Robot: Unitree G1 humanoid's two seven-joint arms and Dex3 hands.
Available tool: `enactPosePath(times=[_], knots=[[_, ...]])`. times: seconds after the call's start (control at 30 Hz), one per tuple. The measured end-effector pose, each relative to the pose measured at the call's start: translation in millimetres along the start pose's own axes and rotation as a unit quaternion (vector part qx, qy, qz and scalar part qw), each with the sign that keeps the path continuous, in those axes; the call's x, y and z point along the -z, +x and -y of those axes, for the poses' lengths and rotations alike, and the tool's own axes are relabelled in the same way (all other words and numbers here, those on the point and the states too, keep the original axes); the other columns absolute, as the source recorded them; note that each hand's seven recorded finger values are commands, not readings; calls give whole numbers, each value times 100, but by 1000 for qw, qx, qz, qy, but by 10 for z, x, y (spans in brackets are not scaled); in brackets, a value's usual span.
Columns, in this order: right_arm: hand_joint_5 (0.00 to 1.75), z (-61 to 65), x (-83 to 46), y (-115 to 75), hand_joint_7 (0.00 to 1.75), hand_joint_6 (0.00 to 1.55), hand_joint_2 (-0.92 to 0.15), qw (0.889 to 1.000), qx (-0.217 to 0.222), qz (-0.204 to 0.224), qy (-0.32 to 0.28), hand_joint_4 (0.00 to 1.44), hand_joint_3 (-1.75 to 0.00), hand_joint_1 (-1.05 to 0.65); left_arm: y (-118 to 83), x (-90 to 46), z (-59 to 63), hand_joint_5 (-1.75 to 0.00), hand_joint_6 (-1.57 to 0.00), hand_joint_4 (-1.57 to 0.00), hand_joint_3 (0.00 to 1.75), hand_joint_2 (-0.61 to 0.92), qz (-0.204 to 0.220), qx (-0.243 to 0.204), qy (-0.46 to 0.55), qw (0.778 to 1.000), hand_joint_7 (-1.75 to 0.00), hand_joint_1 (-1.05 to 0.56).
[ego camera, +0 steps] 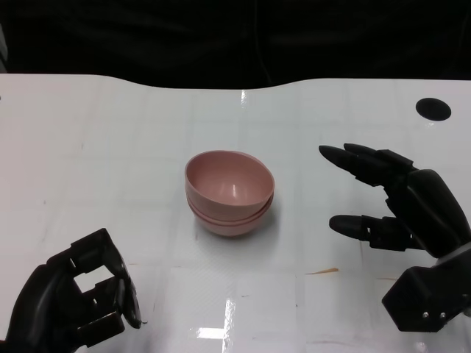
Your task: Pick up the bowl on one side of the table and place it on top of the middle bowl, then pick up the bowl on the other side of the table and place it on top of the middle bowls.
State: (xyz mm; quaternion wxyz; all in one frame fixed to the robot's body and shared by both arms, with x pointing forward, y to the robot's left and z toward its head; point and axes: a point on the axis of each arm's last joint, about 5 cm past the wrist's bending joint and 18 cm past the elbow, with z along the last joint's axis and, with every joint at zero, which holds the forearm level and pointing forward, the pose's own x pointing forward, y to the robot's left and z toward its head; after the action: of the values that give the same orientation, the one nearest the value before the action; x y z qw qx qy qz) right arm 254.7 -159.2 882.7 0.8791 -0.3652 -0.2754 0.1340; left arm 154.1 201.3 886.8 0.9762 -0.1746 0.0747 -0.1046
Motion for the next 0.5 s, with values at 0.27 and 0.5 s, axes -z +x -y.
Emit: enactPosePath(times=[0.27, 0.5], knots=[[5, -215, -135, -235, 1, 64, -45, 968, 19, -111, 224, 70, -103, -18, 7, 10, 15, -175, -72, -92, 136, 78, 1, 1, -4, 1000, -175, 26], [5, -416, -156, -722, 3, 76, -33, 810, 45, -235, 535, 85, -123, -8, 7, 12, 18, -175, -72, -93, 136, 78, 1, 1, -5, 1000, -175, 27]])
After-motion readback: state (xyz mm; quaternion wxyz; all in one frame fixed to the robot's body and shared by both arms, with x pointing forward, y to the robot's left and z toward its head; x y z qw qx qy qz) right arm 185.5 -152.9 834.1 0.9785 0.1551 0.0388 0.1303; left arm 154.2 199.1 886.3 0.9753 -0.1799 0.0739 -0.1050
